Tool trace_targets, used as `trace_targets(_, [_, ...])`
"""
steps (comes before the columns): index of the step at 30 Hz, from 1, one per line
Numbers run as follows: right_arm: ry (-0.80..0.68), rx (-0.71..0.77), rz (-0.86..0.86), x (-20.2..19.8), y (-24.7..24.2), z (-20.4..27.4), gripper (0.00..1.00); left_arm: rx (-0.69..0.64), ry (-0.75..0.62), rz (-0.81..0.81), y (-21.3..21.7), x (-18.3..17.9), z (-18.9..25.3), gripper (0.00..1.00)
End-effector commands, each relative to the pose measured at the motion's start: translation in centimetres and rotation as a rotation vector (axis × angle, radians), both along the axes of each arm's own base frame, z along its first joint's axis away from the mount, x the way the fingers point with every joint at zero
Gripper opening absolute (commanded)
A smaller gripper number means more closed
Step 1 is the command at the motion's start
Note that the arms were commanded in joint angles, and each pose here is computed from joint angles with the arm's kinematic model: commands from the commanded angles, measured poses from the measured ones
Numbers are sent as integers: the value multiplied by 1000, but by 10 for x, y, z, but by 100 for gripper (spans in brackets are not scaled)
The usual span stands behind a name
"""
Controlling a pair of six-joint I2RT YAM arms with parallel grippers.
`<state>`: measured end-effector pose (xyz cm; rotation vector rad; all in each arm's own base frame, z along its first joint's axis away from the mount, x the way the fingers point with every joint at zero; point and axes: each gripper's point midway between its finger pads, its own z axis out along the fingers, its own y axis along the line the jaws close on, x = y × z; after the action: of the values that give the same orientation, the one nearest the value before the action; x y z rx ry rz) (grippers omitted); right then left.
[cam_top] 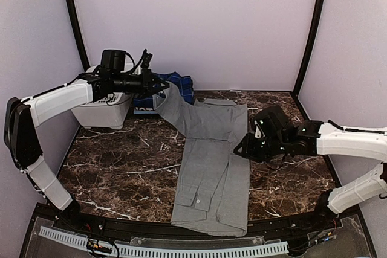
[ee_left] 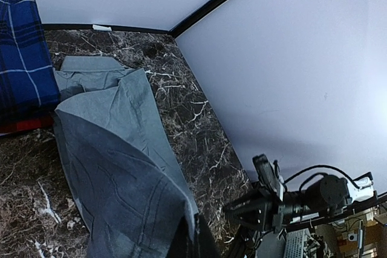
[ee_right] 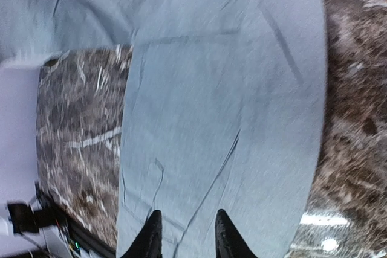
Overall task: Fold and stack the long sleeve shirts
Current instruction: Fold the corner of the shirt at the center of the board, then fold the sleeve of the rectangle-folded shirt.
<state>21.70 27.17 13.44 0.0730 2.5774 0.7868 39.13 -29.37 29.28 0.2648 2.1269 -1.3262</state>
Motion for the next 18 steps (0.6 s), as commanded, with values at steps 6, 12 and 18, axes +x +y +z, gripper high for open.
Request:
trace_targets(6, [-186,81,-131,133,-28,27,11,-42,-120,-93,-5,-23,38,0])
trace_targets(12, [-167,89,-129,188,-24,0,6,-51,-140,-147,-14,-31,42,0])
trace_targets(18, [-166,151,-65,236,9,-14,4,-48,-125,-225,-32,-45,33,0])
